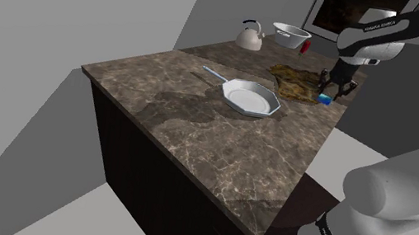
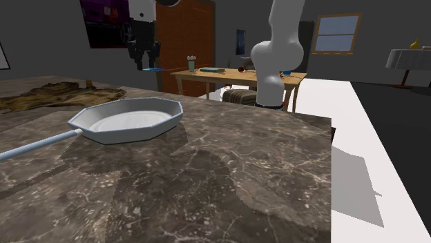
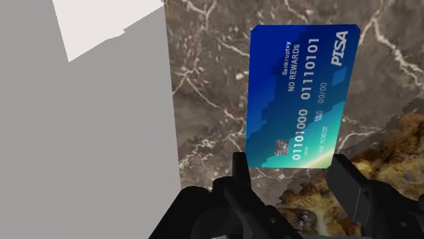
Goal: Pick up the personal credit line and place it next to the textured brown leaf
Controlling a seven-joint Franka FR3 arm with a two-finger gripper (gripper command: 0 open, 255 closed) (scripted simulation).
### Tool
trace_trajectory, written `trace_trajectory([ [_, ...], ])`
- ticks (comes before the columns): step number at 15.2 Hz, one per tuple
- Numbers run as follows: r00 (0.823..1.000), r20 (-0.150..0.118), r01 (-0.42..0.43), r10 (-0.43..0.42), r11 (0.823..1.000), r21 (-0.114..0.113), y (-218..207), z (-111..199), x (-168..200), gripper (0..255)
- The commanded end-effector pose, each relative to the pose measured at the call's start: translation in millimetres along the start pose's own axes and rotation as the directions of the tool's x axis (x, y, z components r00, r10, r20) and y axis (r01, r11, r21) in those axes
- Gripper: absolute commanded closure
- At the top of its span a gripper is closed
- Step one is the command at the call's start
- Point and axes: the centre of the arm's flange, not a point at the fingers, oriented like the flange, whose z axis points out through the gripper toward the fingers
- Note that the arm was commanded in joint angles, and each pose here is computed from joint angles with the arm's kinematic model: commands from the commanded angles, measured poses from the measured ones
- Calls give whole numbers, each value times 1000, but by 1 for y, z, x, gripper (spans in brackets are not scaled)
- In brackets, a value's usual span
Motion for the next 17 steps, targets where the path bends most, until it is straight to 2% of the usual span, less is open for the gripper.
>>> trace_trajectory([
  [1, 1000, 0, 2, -2, 1000, 0, 7, 8, 7, 255],
  [17, 1000, 0, 2, -2, 1000, 0, 5, 91, -6, 255],
])
